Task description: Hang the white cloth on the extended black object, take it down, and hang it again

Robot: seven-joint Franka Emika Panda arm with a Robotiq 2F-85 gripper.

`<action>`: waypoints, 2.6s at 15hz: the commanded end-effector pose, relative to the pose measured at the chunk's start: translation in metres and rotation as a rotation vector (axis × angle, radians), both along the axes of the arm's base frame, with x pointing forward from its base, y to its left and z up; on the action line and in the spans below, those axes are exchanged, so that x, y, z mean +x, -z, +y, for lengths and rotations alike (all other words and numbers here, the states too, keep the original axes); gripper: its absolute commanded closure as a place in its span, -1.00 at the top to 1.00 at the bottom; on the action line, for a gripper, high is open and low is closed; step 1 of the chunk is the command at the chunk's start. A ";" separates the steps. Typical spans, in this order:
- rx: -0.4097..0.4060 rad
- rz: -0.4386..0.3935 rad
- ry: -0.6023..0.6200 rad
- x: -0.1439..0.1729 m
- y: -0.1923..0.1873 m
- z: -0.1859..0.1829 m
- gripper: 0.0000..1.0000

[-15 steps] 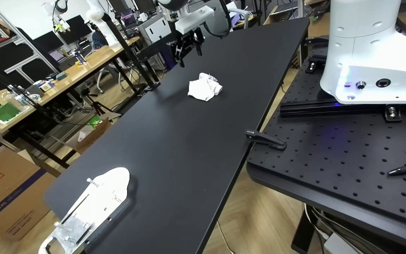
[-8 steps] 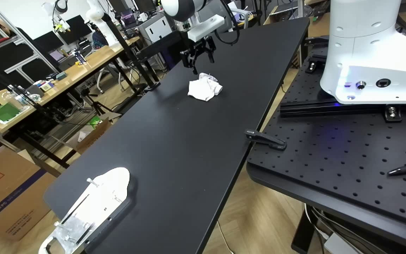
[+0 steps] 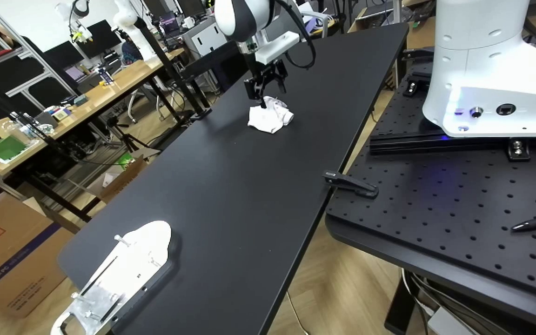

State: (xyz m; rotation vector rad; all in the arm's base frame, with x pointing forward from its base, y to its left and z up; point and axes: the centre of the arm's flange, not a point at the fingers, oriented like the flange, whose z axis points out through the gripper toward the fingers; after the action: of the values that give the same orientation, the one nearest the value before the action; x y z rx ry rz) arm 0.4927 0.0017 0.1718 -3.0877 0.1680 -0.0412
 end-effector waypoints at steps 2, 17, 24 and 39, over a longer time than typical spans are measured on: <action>0.024 0.016 -0.064 0.018 0.005 0.007 1.00; 0.007 0.021 -0.048 0.030 -0.004 0.002 -0.99; -0.041 -0.087 -0.120 0.083 -0.086 0.028 -0.98; -0.074 -0.257 -0.213 0.143 -0.217 0.069 -0.98</action>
State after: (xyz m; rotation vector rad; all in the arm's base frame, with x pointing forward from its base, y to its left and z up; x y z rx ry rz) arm 0.6350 0.0704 0.3902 -3.1013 -0.1755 -0.4304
